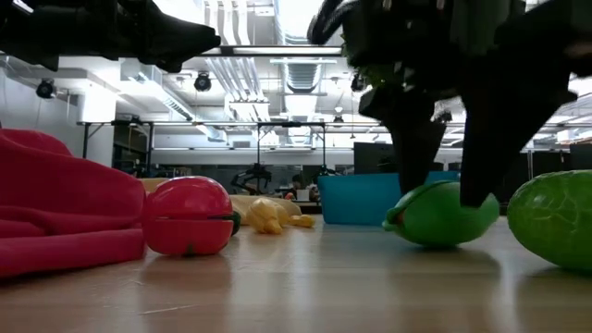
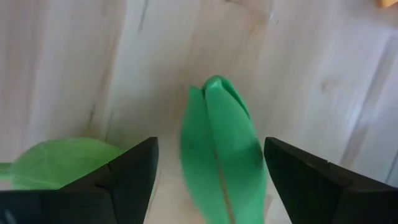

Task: Pick and placing Produce into tupperware
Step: Put the green corn into the blue bin

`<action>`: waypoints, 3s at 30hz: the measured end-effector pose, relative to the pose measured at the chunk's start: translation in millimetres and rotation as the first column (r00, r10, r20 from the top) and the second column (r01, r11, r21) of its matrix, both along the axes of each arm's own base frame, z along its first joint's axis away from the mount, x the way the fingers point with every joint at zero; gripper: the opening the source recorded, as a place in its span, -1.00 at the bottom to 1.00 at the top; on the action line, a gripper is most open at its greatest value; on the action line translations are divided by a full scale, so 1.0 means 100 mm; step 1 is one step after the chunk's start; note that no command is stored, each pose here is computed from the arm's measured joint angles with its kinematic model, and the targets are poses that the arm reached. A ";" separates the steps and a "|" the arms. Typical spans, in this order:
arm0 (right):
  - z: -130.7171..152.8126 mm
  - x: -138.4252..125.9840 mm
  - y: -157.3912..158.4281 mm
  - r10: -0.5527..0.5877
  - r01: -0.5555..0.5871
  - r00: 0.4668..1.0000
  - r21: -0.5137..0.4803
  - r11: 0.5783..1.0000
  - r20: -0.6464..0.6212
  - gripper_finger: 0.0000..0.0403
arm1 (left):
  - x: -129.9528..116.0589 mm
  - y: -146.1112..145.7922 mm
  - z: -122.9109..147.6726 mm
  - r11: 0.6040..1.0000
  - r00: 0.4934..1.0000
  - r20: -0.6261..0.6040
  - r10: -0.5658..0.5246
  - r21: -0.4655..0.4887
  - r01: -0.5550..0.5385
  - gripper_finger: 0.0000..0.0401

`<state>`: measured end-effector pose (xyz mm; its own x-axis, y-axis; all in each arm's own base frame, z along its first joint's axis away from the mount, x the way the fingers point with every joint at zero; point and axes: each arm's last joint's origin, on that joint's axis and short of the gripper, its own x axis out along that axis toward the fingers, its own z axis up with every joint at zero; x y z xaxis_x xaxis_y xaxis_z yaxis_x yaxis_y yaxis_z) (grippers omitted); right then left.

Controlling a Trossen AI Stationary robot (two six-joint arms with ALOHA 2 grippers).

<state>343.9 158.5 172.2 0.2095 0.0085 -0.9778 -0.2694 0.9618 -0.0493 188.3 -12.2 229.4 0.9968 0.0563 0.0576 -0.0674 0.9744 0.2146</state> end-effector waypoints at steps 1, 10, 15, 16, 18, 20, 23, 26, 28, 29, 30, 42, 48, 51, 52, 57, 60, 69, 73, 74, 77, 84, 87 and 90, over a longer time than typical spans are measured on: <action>-0.02 0.00 0.00 -0.002 0.002 1.000 -0.003 1.000 -0.003 0.41 | 0.00 0.00 0.00 1.000 1.000 0.000 0.000 0.000 0.000 -0.34; -0.17 -0.03 -0.03 -0.007 0.004 0.998 -0.039 0.999 -0.057 0.40 | 0.00 0.00 0.00 1.000 1.000 0.000 0.000 0.000 0.000 -0.34; -0.20 -0.05 -0.05 -0.015 0.011 0.998 -0.058 0.998 -0.068 0.39 | 0.00 0.00 0.00 1.000 1.000 0.000 0.000 0.000 0.000 -0.34; -0.20 -0.05 -0.05 -0.015 0.011 0.998 -0.059 0.998 -0.069 0.38 | 0.00 0.00 0.00 1.000 1.000 0.000 0.000 0.000 0.000 -0.34; -0.20 -0.05 -0.05 -0.014 0.011 0.998 -0.058 0.998 -0.067 0.35 | 0.00 0.00 0.00 1.000 1.000 0.000 0.000 0.000 0.000 -0.34; -0.20 -0.06 -0.05 -0.014 0.010 0.998 -0.059 0.998 -0.068 0.31 | 0.00 0.00 0.00 1.000 1.000 0.000 0.000 0.000 0.000 -0.34; -0.21 -0.06 -0.05 -0.014 0.010 0.997 -0.060 0.998 -0.071 0.22 | 0.00 0.00 0.00 1.000 1.000 0.000 0.000 0.000 0.000 -0.34; -0.20 -0.06 -0.06 -0.014 0.010 0.997 -0.060 0.998 -0.069 0.11 | 0.00 0.00 0.00 1.000 1.000 0.000 0.000 0.000 0.000 -0.34; -0.20 -0.06 -0.06 -0.015 0.011 0.997 -0.060 0.998 -0.069 0.06 | 0.00 0.00 0.00 1.000 1.000 0.000 0.000 0.000 0.000 -0.34; -0.20 -0.06 -0.06 -0.015 0.010 0.997 -0.060 0.998 -0.069 0.04 | 0.00 0.00 0.00 1.000 1.000 0.000 0.000 0.000 0.000 -0.34; -0.20 -0.06 -0.06 -0.015 0.011 0.997 -0.060 0.998 -0.070 0.03 | 0.00 0.00 0.00 1.000 1.000 0.000 0.000 0.000 0.000 -0.34; 0.04 -0.07 -0.15 -0.015 0.011 1.000 -0.123 0.992 -0.028 0.06 | 0.00 0.00 0.00 1.000 1.000 0.000 0.000 0.000 0.000 -0.34; 0.37 -0.10 -0.32 -0.035 0.049 0.996 -0.176 0.983 0.081 0.06 | 0.00 0.00 0.00 1.000 1.000 0.000 0.000 0.000 0.000 -0.34; 0.58 -0.13 -0.47 -0.075 0.109 0.984 -0.212 0.971 0.162 0.06 | 0.00 0.00 0.00 1.000 1.000 0.000 0.000 0.000 0.000 -0.34; 0.65 -0.14 -0.51 -0.090 0.132 0.978 -0.220 0.967 0.189 0.06 | 0.00 0.00 0.00 1.000 1.000 -0.001 0.000 0.000 0.000 -0.34; 1.01 -0.22 -0.82 -0.250 0.325 0.907 -0.185 0.928 0.340 0.06 | 0.00 0.00 0.00 1.000 1.000 0.000 0.000 0.000 0.000 -0.34; 1.18 -0.30 -1.03 -0.385 0.459 0.833 -0.109 0.882 0.397 0.06 | 0.00 0.00 0.00 1.000 1.000 0.000 0.000 0.000 0.000 -0.34; 1.28 -0.48 -1.54 -0.608 0.681 0.666 -0.021 0.732 0.434 0.07 | 0.00 0.00 0.00 1.000 1.000 0.000 0.000 0.000 0.000 -0.34; 1.13 -0.52 -1.67 -0.641 0.715 0.652 -0.048 0.697 0.405 0.07 | 0.00 0.00 0.00 1.000 1.000 0.000 0.000 0.000 0.000 -0.34; 1.09 -0.52 -1.68 -0.644 0.718 0.653 -0.054 0.694 0.400 0.07 | 0.00 0.00 0.00 1.000 1.000 0.000 0.000 0.000 0.000 -0.34; 0.96 -0.55 -1.71 -0.651 0.724 0.657 -0.074 0.686 0.380 0.07 | 0.00 0.00 0.00 1.000 1.000 -0.001 0.000 0.000 0.000 -0.34; 0.58 -0.66 -1.77 -0.695 0.759 0.634 -0.099 0.643 0.340 0.07 | 0.00 0.00 0.00 1.000 1.000 -0.001 0.000 0.000 0.000 -0.34; 0.41 -0.70 -1.79 -0.701 0.765 0.626 -0.095 0.637 0.342 0.07 | 0.00 0.00 0.00 1.000 1.000 -0.001 0.000 0.000 0.000 -0.34; 0.30 -0.72 -1.79 -0.703 0.767 0.622 -0.091 0.635 0.345 0.07 | 0.00 0.00 0.00 1.000 1.000 -0.001 0.000 0.000 0.000 -0.34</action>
